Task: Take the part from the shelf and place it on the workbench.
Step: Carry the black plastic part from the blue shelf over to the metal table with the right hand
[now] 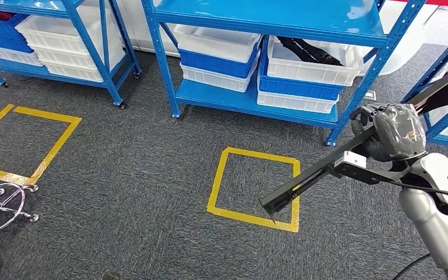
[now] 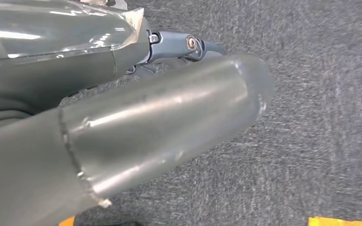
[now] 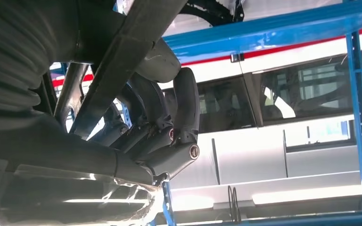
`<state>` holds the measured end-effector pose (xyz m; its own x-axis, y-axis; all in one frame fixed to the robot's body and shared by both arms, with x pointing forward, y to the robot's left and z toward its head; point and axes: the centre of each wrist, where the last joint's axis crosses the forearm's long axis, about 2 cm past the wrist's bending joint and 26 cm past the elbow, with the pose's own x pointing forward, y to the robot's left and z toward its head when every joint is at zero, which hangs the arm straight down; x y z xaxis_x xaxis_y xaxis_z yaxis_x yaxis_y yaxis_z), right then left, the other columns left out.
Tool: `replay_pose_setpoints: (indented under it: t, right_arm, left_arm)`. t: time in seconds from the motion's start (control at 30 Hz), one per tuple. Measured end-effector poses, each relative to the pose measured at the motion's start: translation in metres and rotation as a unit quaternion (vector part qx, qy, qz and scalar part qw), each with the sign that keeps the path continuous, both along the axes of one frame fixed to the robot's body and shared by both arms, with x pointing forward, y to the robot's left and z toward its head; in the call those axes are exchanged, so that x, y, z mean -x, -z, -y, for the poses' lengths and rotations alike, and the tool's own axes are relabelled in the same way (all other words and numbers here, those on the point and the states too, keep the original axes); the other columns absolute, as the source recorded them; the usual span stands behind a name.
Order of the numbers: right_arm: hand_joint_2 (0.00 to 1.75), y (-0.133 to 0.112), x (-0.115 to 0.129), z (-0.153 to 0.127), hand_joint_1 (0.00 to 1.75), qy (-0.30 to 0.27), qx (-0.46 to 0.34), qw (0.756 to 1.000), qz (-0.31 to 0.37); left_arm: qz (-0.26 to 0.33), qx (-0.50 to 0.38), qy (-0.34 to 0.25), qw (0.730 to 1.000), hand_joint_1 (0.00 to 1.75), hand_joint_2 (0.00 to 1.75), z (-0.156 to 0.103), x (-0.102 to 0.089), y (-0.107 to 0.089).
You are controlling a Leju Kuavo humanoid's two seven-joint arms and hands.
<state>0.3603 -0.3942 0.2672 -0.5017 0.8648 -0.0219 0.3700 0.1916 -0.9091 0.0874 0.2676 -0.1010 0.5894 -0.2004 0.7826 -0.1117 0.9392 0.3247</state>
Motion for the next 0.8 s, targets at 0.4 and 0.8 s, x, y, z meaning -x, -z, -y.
replay_pose_setpoints:
  t: [0.4,0.8]
  right_arm:
    - [1.75,-0.006,-0.005,0.001,1.52,0.004,0.003,1.0,0.007]
    - [1.75,-0.013,-0.013,-0.005,1.52,-0.008,0.004,1.0,0.009]
  left_arm:
    - [0.003,0.003,-0.004,1.0,0.0,0.0,0.001,0.001,0.0]
    - [0.001,0.0,-0.007,1.0,0.0,0.0,-0.002,0.008,0.002]
